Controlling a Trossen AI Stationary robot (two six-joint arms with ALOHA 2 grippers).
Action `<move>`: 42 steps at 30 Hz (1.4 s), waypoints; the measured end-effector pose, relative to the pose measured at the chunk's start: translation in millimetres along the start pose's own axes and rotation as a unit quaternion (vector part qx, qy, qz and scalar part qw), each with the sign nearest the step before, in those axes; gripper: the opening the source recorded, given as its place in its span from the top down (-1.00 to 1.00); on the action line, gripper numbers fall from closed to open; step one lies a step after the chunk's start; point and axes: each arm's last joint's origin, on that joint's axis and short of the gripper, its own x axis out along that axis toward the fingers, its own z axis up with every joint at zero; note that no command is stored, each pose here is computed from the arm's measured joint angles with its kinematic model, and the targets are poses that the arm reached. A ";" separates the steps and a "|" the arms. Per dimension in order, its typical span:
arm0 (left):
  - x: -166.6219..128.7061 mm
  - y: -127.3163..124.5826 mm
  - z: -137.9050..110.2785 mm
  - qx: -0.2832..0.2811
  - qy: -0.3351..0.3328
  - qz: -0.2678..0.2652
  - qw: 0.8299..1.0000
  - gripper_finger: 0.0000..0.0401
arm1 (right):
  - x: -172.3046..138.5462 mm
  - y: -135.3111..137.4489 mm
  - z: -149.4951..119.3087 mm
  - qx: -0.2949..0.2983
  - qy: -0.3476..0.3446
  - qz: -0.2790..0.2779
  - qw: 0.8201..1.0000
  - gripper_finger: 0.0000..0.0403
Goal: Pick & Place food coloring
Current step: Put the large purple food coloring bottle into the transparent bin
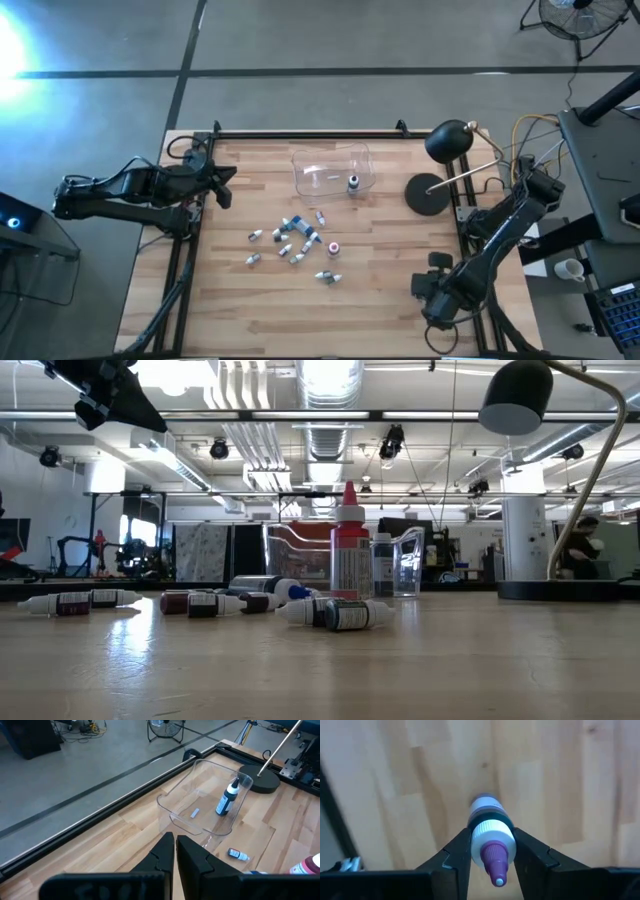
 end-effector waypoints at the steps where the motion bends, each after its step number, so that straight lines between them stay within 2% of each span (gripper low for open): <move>1: 0.0 0.0 0.0 0.000 0.000 0.000 1.000 1.00 | -1.2 -1.9 2.0 0.004 0.001 -0.006 1.000 0.46; 5: 0.0 -0.4 0.9 -0.004 -0.004 -0.002 1.000 1.00 | -17.7 -15.3 16.3 0.024 -0.015 -0.030 0.999 0.46; 9: 0.0 -1.2 2.5 -0.011 -0.011 -0.005 1.000 1.00 | -44.4 -42.7 45.6 0.078 -0.094 -0.055 0.991 0.46; 13: 0.1 -1.7 3.2 -0.015 -0.014 -0.008 1.000 1.00 | -70.6 -82.4 84.5 0.119 -0.184 -0.104 0.970 0.46; 18: 1.0 -2.5 2.9 -0.013 -0.010 -0.010 1.000 1.00 | -92.1 -128.0 145.2 0.115 -0.247 -0.130 0.953 0.46; 23: 1.2 -3.3 2.6 -0.013 -0.005 -0.020 1.000 1.00 | -106.5 -159.9 197.2 0.137 -0.255 -0.151 0.945 0.43; 28: 1.2 -3.2 2.5 -0.012 -0.004 -0.020 1.000 1.00 | -102.9 -185.4 239.0 0.180 -0.227 -0.172 0.941 0.42; 33: 1.2 -3.2 2.4 -0.010 -0.004 -0.020 1.000 1.00 | -95.4 -184.3 260.7 0.178 -0.198 -0.182 0.947 0.41; 40: 1.3 -3.3 2.4 -0.006 -0.003 -0.020 1.000 1.00 | -78.2 -185.4 287.7 0.236 -0.195 -0.178 0.935 0.44; 42: 1.3 -3.3 2.4 -0.006 -0.003 -0.020 1.000 1.00 | -68.4 -187.1 296.3 0.238 -0.184 -0.172 0.938 0.44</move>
